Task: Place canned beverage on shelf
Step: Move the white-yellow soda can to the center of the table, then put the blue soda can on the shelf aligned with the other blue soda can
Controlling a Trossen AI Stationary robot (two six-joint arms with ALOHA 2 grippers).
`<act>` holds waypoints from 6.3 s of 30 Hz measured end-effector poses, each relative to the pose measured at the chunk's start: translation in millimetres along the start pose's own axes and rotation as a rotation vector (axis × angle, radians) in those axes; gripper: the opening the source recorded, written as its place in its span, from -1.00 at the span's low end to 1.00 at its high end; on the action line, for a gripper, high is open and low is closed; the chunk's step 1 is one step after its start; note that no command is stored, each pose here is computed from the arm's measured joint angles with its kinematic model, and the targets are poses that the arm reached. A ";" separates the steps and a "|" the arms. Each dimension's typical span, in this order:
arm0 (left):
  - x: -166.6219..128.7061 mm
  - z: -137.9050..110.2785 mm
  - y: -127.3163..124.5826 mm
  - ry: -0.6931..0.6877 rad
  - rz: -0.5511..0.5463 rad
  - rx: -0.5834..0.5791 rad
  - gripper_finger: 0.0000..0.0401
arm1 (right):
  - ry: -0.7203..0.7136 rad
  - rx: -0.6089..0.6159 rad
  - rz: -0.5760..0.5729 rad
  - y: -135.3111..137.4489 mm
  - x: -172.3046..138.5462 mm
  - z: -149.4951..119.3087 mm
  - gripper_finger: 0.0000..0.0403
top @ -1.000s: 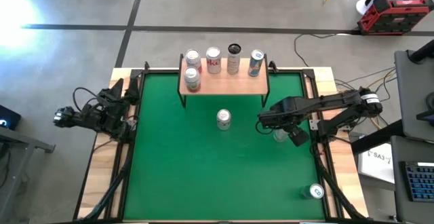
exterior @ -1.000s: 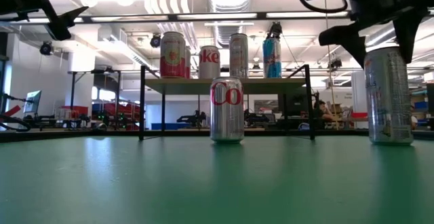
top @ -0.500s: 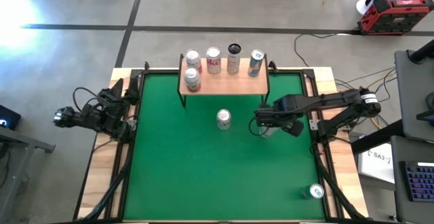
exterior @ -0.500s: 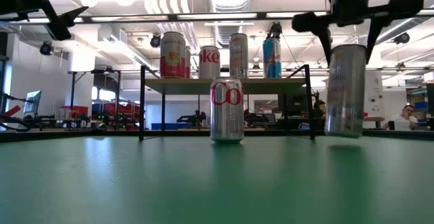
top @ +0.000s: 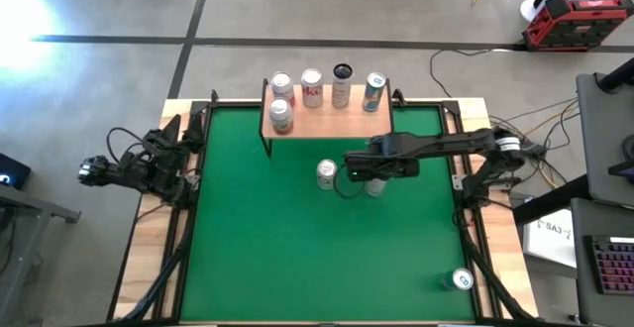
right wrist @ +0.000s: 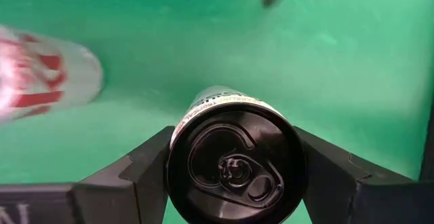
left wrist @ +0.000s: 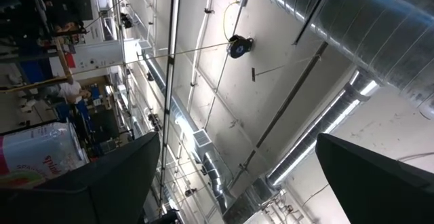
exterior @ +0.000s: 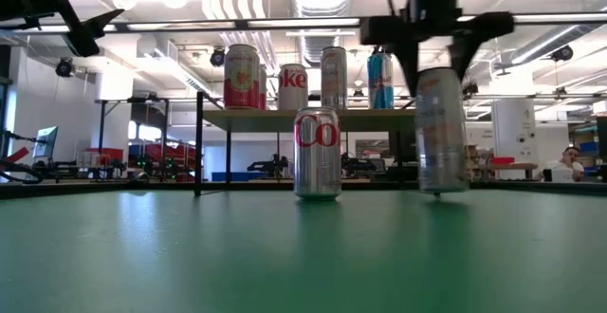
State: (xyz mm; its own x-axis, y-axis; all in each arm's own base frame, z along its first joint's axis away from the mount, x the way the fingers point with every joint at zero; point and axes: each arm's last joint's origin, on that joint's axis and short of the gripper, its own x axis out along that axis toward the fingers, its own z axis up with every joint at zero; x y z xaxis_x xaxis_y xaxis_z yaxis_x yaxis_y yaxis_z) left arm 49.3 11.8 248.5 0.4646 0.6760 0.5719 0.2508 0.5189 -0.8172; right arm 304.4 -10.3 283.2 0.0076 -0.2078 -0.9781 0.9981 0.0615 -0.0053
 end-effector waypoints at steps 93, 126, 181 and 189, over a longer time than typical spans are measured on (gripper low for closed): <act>0.0 -1.9 1.2 0.015 0.009 0.020 0.89 | 0.218 0.637 -0.272 -145.8 -70.8 -206.0 0.99; -0.1 -3.1 1.9 0.024 0.014 0.032 0.89 | 0.020 0.551 -0.263 -149.0 -20.0 -284.2 0.81; -0.1 -3.8 2.4 0.029 0.017 0.039 0.89 | -0.035 -0.017 0.046 8.2 18.6 13.4 0.13; -0.2 -4.4 2.8 0.034 0.020 0.045 0.89 | -0.034 -0.113 0.021 18.1 36.6 22.7 0.17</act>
State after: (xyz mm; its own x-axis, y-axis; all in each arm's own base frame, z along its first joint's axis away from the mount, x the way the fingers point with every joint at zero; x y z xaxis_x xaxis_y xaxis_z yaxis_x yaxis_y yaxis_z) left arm 53.6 10.8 245.8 0.4979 0.6687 0.5522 0.2028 0.5293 -0.8238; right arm 324.1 -39.0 252.1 0.0329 -0.2386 -0.9706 0.9843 0.1760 -0.0099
